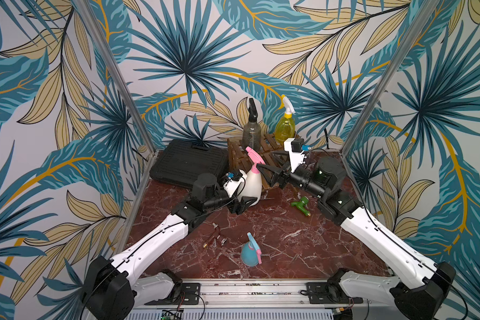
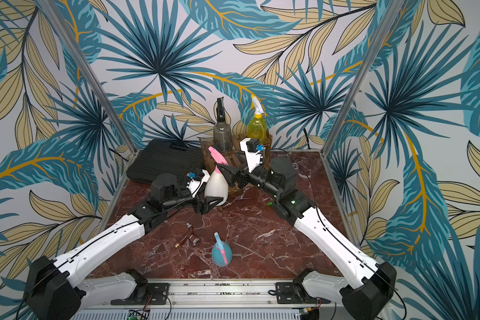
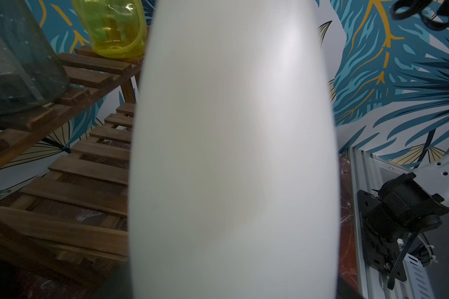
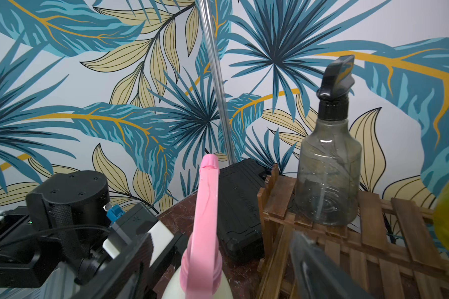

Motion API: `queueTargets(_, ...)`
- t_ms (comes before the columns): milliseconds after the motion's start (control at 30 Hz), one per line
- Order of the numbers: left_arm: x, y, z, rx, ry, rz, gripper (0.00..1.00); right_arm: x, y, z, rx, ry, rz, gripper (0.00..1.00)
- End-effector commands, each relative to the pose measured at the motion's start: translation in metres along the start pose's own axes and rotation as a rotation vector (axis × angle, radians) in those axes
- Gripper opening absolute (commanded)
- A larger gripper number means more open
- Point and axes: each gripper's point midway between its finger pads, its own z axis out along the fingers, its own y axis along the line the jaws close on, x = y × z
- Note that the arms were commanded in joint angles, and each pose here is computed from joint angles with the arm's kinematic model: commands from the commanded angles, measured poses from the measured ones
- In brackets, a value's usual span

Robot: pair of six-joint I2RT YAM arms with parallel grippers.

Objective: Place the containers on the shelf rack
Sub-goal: 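Pick up a container from the center of the board.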

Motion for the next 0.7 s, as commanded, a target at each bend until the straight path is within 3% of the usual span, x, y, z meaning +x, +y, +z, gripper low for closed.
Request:
queueTargets(0,-0.014,-0.002,-0.012,-0.022,-0.037,0.046,0.81,-0.031,0.014,-0.001,-0.063,-0.13,0.022,0.72)
queueTargets(133,-0.016,0.0,-0.016,-0.051,-0.047,0.062,0.81,-0.026,0.013,0.002,-0.063,-0.111,0.046,0.56)
queueTargets(300,-0.017,0.002,-0.017,-0.06,-0.049,0.057,0.81,-0.013,0.018,0.011,-0.099,-0.045,0.069,0.54)
queueTargets(667,-0.017,0.003,-0.018,-0.067,-0.05,0.057,0.81,0.004,0.028,0.018,-0.134,0.026,0.071,0.34)
